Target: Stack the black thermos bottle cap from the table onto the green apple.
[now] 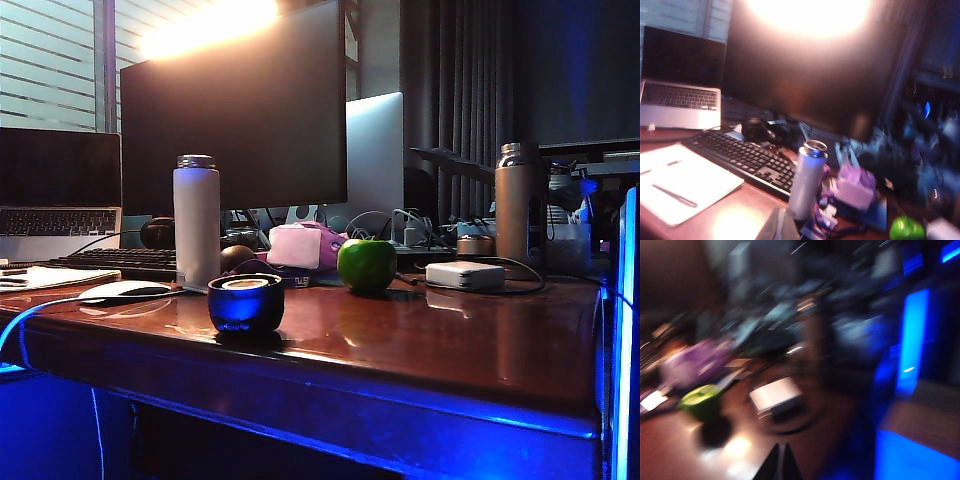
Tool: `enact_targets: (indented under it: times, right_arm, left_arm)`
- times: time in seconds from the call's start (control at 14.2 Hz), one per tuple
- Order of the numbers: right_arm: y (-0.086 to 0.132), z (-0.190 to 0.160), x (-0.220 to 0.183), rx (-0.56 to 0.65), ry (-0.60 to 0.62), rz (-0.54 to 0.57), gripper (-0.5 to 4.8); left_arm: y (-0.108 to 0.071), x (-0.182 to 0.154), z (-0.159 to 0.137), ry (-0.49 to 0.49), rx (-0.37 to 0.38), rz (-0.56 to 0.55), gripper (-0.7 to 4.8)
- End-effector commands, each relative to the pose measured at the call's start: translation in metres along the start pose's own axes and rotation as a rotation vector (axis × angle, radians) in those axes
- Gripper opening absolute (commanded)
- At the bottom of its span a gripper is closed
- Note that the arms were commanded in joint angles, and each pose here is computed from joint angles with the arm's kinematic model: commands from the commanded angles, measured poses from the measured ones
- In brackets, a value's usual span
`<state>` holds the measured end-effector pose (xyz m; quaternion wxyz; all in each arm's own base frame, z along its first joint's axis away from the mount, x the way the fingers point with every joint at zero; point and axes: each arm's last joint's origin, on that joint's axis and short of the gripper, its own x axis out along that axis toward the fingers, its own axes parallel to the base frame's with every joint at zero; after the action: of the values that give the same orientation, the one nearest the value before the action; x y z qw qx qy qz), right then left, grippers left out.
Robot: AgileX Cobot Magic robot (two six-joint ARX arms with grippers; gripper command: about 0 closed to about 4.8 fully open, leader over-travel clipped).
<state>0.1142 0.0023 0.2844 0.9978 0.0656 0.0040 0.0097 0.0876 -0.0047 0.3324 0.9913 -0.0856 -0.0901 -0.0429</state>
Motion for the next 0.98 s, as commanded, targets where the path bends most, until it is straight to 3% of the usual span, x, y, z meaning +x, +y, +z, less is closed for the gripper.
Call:
enact_targets:
  times: [0.07, 0.28, 0.42, 0.7, 0.98]
  right_arm:
    - [0.010, 0.019, 0.044, 0.000, 0.129, 0.249, -0.01]
    - [0.017, 0.023, 0.096, 0.046, 0.304, 0.431, -0.01]
    - [0.025, 0.025, 0.122, 0.031, 0.358, 0.542, -0.01]
    - [0.061, 0.013, 0.156, -0.049, 0.462, 0.669, -0.01]
    - [0.092, -0.012, 0.153, -0.046, 0.638, 0.771, -0.01]
  left_arm:
    - [-0.011, 0.049, 0.038, 0.175, 0.147, -0.198, -0.04]
    - [-0.018, 0.110, 0.056, 0.505, 0.135, -0.354, -0.04]
    - [-0.024, 0.139, 0.061, 0.682, 0.120, -0.453, -0.04]
    - [-0.045, 0.167, 0.063, 0.734, 0.187, -0.543, -0.04]
    - [-0.048, 0.170, 0.063, 0.719, 0.196, -0.544, -0.04]
